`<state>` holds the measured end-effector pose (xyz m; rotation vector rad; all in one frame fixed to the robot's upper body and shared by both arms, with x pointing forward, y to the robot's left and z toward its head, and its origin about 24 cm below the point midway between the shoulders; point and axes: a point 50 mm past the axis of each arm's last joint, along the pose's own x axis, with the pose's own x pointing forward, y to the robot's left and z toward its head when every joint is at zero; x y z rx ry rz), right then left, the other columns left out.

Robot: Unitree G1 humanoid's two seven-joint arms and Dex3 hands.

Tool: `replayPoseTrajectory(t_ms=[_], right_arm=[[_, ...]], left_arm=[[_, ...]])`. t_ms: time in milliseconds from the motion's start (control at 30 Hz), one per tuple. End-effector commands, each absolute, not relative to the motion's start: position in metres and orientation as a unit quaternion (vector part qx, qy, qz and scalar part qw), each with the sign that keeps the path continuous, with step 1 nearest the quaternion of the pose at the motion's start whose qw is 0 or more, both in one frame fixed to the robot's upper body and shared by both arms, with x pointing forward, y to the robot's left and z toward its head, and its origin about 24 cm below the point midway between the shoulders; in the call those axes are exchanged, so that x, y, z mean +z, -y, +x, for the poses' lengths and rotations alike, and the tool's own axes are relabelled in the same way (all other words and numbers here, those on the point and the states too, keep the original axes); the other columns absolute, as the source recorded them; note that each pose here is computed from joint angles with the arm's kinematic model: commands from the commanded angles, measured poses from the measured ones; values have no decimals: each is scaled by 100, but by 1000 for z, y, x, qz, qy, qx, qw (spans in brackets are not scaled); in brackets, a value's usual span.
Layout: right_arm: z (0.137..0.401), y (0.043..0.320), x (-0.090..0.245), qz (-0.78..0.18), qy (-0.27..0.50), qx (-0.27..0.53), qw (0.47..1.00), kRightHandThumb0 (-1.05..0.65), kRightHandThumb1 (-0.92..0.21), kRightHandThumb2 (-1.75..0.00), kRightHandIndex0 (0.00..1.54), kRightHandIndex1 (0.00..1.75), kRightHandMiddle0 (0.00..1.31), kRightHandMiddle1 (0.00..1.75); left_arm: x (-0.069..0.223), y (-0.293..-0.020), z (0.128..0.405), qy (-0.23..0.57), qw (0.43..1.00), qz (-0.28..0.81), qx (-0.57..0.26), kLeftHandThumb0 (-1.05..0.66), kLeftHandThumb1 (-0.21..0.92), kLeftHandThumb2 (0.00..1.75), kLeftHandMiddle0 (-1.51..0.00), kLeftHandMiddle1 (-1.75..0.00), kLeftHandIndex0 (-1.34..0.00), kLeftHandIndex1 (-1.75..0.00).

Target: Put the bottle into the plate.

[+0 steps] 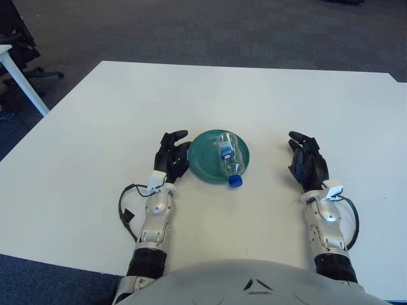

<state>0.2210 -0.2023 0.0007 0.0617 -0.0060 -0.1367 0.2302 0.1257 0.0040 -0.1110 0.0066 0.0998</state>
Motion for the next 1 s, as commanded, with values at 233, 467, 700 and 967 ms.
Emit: replayPoseTrajectory(t_ms=[233,467,700,967], right_arm=[[215,205,-11,33,-33,-74,996,-69,-92,-74,28,55,0,88],[215,205,-11,33,-33,-73,996,-68,-92,-74,28,55,0,89],[215,204,-11,34,-34,-73,996,-68,-92,-73,28,55,0,89],[216,204,-11,33,-36,-74,996,-69,-92,-74,29,55,0,88]], left_arm=[[-12,-124,223,-46,996,-62,53,-59,90,62,-58,-82,-39,-113],[-12,-124,224,-46,996,-64,51,-58,89,63,-59,-82,-39,-113],[-12,-124,224,-46,995,-69,50,-57,87,64,-59,-83,-39,-113],[-12,-125,224,-46,995,-76,48,-57,86,66,-59,-84,-39,-113]])
